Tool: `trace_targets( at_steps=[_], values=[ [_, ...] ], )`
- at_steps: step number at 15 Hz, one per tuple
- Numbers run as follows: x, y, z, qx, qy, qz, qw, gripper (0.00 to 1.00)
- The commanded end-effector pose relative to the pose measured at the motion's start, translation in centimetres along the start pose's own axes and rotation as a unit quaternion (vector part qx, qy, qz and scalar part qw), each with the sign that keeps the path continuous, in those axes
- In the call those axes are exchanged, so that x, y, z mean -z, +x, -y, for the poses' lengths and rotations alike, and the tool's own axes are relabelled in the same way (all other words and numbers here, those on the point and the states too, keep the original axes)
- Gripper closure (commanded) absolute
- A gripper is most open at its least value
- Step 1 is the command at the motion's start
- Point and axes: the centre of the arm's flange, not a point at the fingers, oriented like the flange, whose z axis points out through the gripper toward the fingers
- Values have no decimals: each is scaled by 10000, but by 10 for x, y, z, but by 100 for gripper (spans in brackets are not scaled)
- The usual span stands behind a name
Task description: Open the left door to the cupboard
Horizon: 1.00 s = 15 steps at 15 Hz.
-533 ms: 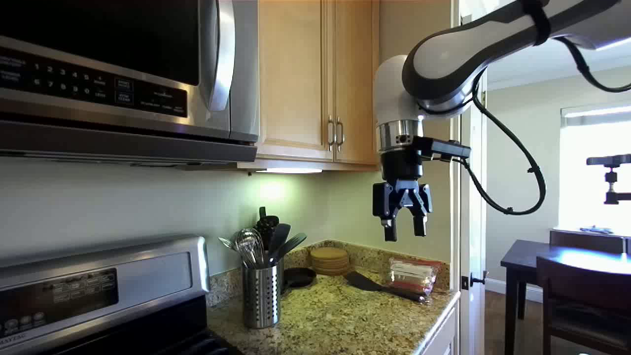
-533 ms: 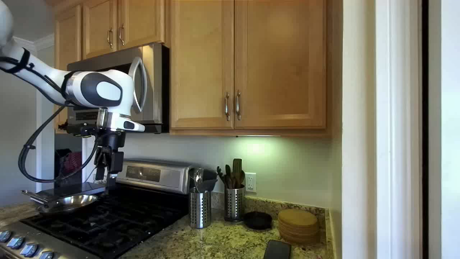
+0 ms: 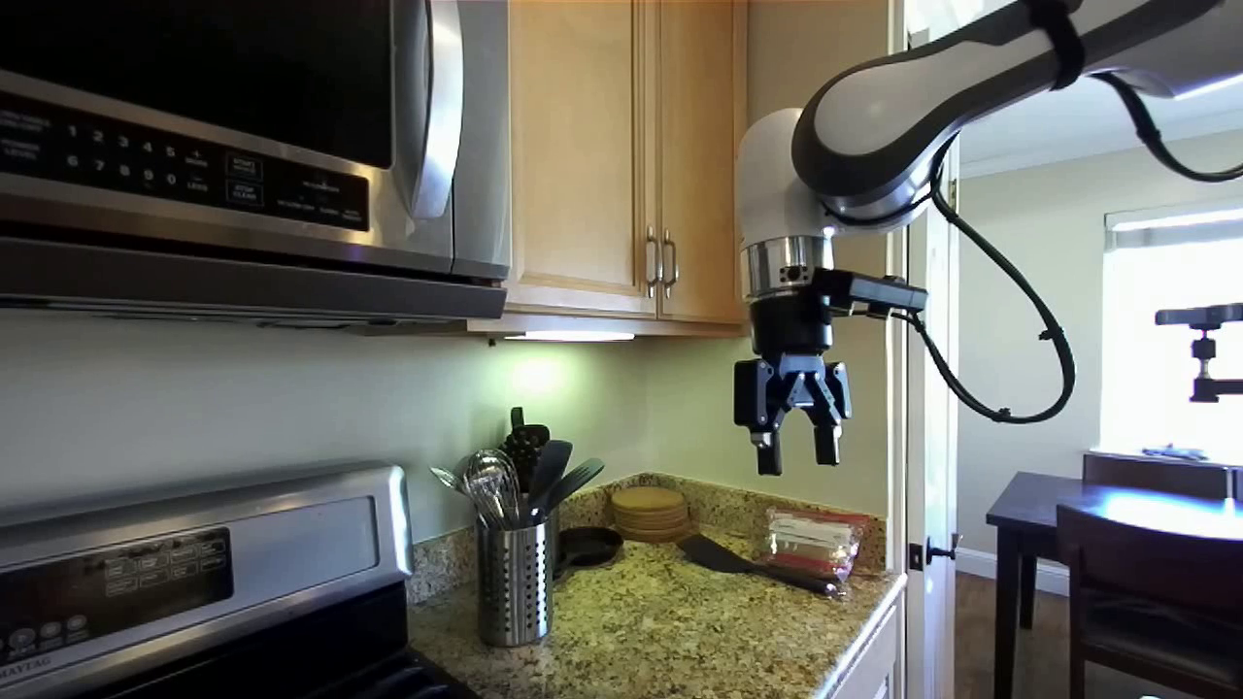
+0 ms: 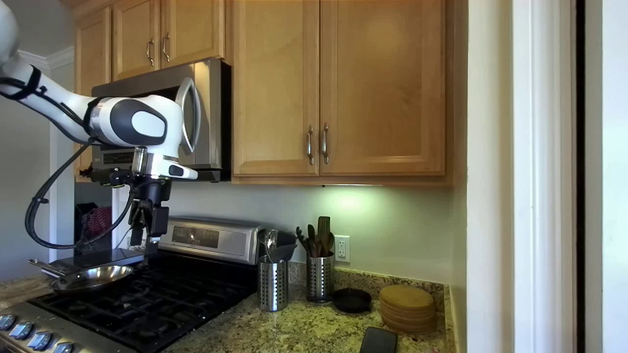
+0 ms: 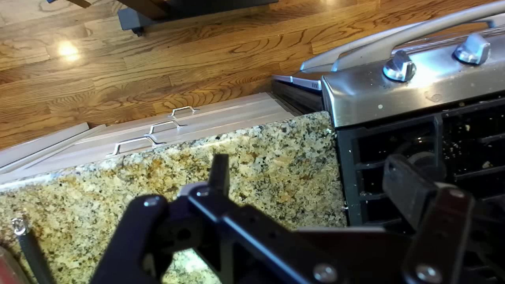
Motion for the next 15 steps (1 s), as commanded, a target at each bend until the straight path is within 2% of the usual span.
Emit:
trace_targets(
  at_steps=[1, 6, 9, 15],
  values=[
    [0, 0, 0, 0, 0, 0, 10000, 0],
    [0, 0, 0, 0, 0, 0, 10000, 0],
    [2, 15, -1, -81, -9, -192, 9998, 0],
    [31, 73, -16, -217, -114, -1139, 9932, 0]
  ],
)
